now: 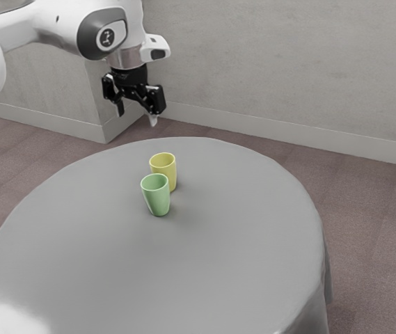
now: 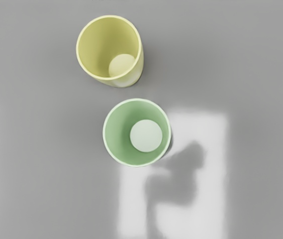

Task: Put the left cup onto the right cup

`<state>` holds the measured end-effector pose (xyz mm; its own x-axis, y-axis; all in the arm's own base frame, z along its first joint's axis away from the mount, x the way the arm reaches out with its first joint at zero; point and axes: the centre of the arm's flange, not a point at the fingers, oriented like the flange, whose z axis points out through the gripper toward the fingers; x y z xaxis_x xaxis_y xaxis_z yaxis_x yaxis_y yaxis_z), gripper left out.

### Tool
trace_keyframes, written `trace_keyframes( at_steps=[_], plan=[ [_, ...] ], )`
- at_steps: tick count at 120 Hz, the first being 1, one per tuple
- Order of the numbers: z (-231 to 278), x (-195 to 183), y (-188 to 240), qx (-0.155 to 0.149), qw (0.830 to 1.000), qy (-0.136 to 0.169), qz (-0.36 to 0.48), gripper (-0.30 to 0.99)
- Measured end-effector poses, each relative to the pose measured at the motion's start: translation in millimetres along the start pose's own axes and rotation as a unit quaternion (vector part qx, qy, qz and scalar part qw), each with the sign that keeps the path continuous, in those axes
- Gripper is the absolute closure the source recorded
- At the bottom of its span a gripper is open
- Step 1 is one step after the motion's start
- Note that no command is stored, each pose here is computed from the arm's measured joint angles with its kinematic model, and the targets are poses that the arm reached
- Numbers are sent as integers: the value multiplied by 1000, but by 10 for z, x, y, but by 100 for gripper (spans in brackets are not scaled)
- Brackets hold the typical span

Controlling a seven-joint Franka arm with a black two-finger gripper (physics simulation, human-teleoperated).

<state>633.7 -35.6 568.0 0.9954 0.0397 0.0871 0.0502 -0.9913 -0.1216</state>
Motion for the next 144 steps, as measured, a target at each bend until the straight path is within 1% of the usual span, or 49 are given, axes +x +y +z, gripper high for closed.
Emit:
trace_keyframes(
  at_steps=[14,66,120,144],
  plan=[
    [30,42,91,-4,1000,1,3,0],
    [176,227,210,-13,1000,0,-1,0],
    [403,394,219,-17,1000,-8,-7,0],
    [608,500,137,-14,1000,-11,-11,0]
  ],
)
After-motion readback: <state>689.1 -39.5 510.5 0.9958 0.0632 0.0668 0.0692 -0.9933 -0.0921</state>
